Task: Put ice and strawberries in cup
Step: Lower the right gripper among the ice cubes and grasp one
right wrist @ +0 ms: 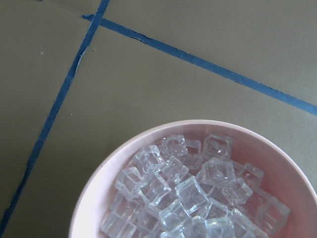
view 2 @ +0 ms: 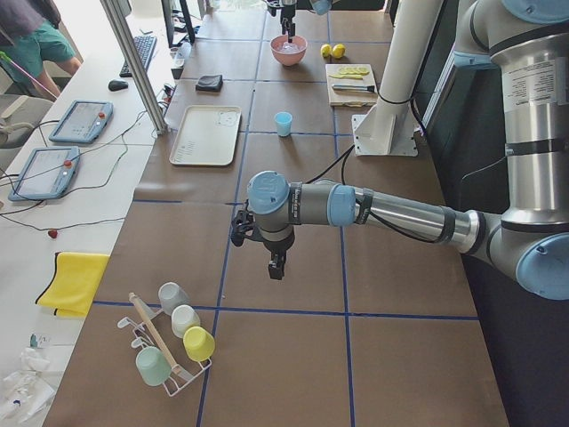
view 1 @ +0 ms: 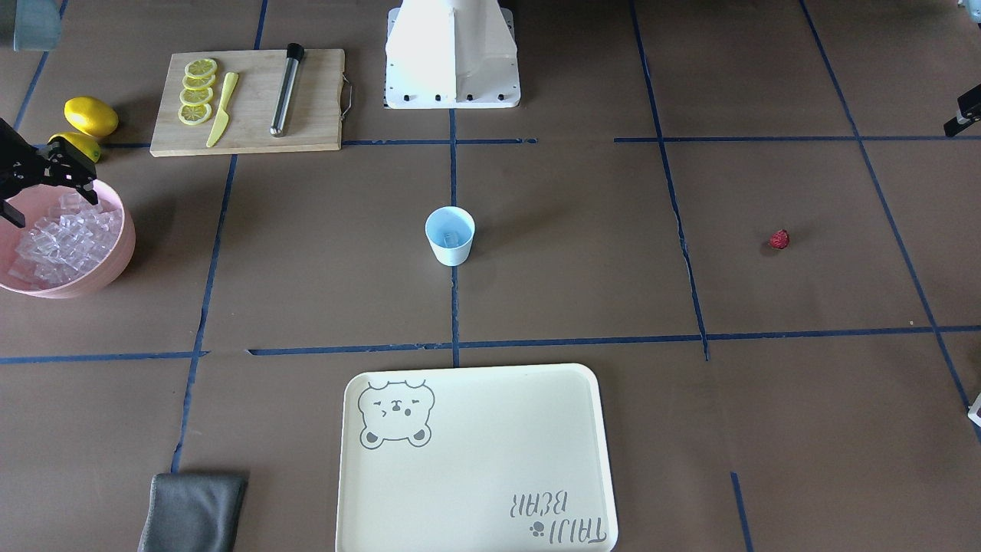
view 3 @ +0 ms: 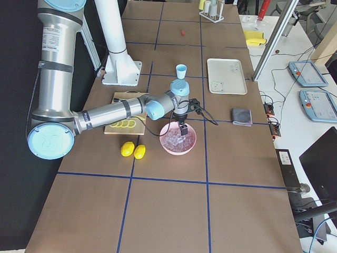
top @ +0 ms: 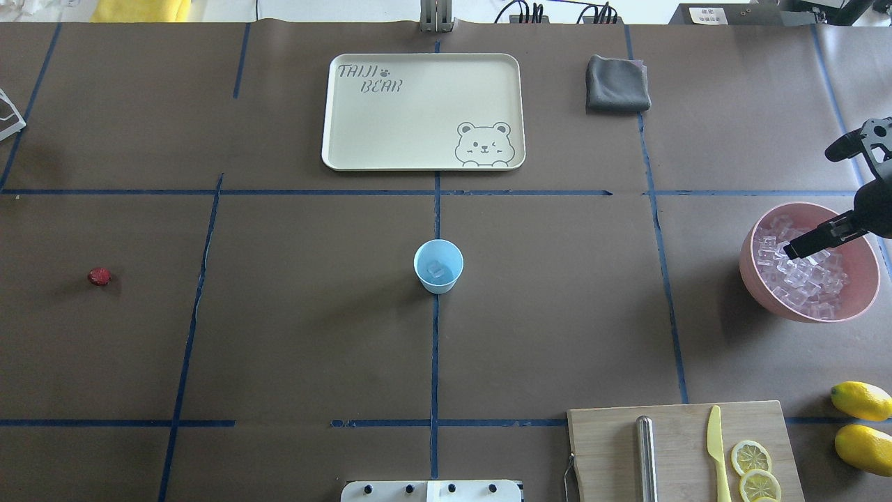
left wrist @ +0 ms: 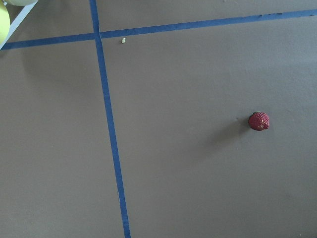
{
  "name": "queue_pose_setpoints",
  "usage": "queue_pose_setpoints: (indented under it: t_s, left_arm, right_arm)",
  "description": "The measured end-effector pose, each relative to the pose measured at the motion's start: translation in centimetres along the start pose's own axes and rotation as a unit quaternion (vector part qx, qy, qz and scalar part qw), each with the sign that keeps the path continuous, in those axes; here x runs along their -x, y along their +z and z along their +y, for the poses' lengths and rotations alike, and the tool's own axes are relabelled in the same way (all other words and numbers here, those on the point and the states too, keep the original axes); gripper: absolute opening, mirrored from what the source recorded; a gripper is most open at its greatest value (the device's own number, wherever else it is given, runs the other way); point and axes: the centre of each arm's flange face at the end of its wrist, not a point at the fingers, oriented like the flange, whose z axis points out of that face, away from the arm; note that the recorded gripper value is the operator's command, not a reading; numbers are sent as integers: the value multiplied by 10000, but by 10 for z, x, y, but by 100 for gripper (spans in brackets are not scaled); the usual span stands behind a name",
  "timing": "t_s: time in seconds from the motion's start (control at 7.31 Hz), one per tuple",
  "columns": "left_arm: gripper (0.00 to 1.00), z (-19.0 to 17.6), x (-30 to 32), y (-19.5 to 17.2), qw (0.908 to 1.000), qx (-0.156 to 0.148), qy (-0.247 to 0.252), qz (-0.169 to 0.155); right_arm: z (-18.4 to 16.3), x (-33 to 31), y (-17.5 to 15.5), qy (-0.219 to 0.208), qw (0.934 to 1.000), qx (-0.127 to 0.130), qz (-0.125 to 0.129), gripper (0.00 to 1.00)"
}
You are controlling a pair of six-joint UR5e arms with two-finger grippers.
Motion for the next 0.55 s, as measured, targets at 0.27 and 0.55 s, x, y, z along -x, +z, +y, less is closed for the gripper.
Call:
queue_pose_setpoints:
  t_s: [0.27,0.55]
  left_arm:
    - [100,0,0,0,10000,2,1,2]
    - [100,0,0,0,10000,-2,4,3]
  right_arm:
    - [2,-12,14,-129,9999,-6,41,95]
    - [2,-17,18,-226,9997,-3,134,91]
